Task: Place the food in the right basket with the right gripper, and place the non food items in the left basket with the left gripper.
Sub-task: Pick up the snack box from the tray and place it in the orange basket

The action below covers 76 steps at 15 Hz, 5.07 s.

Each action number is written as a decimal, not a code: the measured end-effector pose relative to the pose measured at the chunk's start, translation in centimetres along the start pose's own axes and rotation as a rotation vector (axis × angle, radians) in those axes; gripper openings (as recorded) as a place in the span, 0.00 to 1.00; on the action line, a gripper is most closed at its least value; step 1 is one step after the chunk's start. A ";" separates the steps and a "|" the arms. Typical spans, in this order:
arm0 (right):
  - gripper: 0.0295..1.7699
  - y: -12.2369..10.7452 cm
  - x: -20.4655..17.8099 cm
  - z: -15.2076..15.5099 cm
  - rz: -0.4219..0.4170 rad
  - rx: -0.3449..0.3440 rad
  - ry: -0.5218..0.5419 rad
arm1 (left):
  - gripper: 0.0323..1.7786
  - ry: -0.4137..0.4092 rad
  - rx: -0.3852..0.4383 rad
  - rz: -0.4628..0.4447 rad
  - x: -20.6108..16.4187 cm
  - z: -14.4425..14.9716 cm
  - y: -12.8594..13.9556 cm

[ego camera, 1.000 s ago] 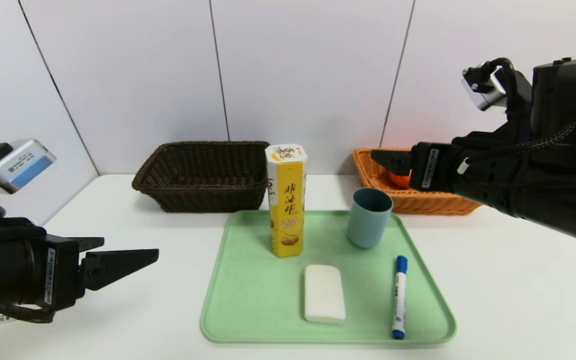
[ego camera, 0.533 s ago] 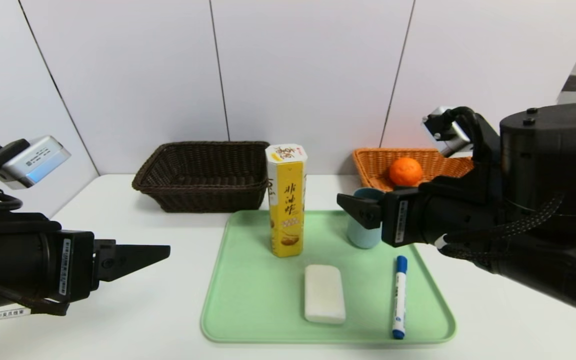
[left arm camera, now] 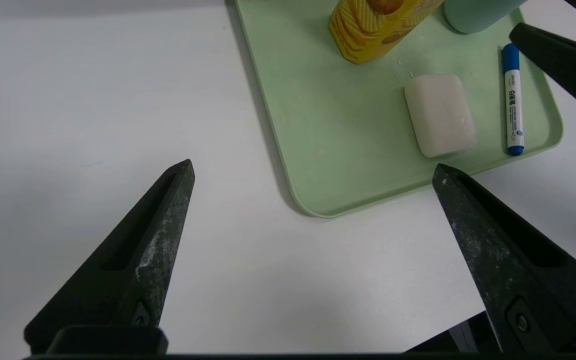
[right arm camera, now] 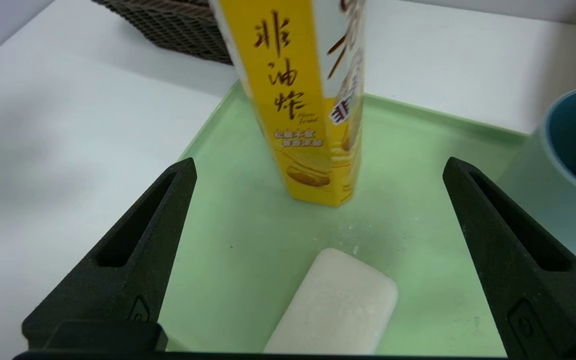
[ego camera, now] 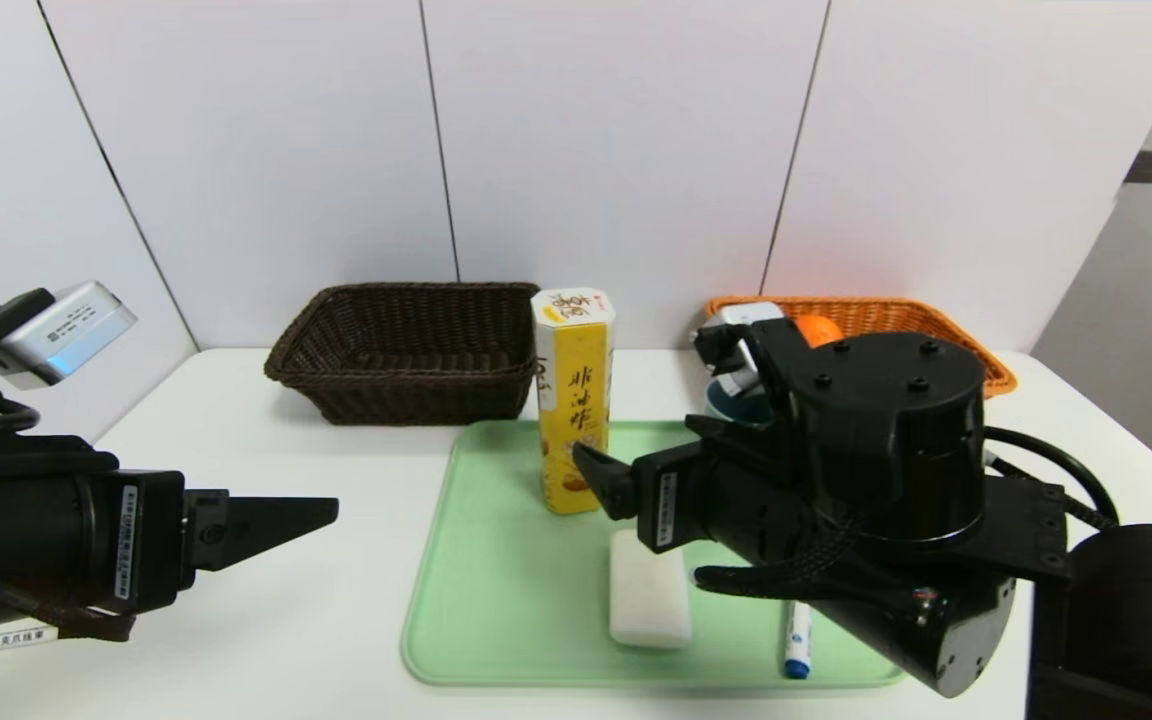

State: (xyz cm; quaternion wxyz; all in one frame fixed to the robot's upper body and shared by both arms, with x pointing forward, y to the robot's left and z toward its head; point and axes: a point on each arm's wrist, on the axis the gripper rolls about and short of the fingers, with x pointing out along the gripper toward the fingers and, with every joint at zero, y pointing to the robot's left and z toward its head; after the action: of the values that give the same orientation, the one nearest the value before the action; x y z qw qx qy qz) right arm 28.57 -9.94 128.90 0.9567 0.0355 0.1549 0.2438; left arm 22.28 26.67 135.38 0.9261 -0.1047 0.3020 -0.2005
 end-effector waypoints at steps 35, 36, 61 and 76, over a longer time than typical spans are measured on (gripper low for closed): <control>0.96 2.2 8.4 -3.8 -0.091 -0.021 -0.093 | 0.95 0.054 0.001 0.006 1.2 -0.6 0.2; 0.96 2.0 8.6 -3.7 -0.098 -0.018 -0.098 | 0.95 0.055 0.001 0.006 1.2 -0.6 0.2; 0.96 2.1 11.2 -3.4 -0.101 -0.016 -0.190 | 0.95 0.091 -0.001 0.000 1.9 -0.9 0.3; 0.47 2.3 11.1 -2.9 -0.091 -0.021 -0.222 | 0.95 0.096 -0.001 -0.001 1.6 -1.4 0.4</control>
State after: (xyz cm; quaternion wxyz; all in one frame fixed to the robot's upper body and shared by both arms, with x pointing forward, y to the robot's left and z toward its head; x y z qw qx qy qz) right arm 35.87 -2.60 123.34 0.9784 0.0454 0.0470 0.1962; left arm 22.77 26.24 133.31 0.9105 -0.0954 0.3459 -0.2056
